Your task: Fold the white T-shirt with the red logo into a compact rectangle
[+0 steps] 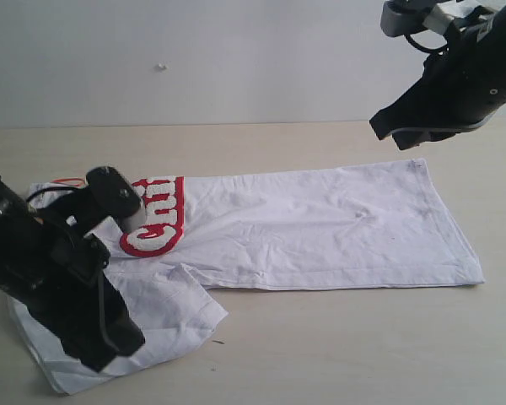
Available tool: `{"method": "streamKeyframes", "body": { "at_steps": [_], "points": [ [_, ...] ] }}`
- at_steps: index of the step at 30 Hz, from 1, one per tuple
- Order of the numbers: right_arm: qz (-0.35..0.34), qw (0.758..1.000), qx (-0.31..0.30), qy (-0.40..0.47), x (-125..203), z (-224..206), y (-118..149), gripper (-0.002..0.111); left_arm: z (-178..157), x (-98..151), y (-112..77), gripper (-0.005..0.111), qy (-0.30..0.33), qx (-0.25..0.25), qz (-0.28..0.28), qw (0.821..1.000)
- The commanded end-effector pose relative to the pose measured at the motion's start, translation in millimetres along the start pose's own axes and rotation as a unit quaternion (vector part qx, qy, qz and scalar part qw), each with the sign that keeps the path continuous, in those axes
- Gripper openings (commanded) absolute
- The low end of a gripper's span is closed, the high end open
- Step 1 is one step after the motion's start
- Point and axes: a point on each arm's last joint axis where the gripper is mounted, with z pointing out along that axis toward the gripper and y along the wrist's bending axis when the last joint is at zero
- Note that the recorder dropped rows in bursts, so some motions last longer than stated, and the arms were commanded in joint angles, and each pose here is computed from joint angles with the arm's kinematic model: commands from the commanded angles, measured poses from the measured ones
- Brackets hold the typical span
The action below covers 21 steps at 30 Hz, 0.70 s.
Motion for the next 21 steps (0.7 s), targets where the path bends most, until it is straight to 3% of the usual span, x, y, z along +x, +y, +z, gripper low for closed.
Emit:
{"method": "streamKeyframes", "body": {
  "at_steps": [1, 7, 14, 21],
  "points": [
    [0.004, 1.0, 0.006, -0.011, 4, 2, -1, 0.0, 15, 2, -25.9, 0.062, 0.004, -0.007, 0.048, 0.999],
    [0.012, 1.0, -0.001, -0.014, 4, 2, 1, 0.0, 38, 7, -32.7, 0.062, 0.04, -0.034, 0.07, 0.996],
    [0.012, 1.0, 0.0, -0.017, 3, 2, 1, 0.0, 67, 9, -15.2, 0.062, 0.07, -0.085, 0.068, 0.992],
    [0.012, 1.0, 0.0, -0.017, 3, 2, 1, 0.0, 91, 15, -7.7, 0.062, 0.117, -0.086, 0.094, 0.985]
  ]
}}
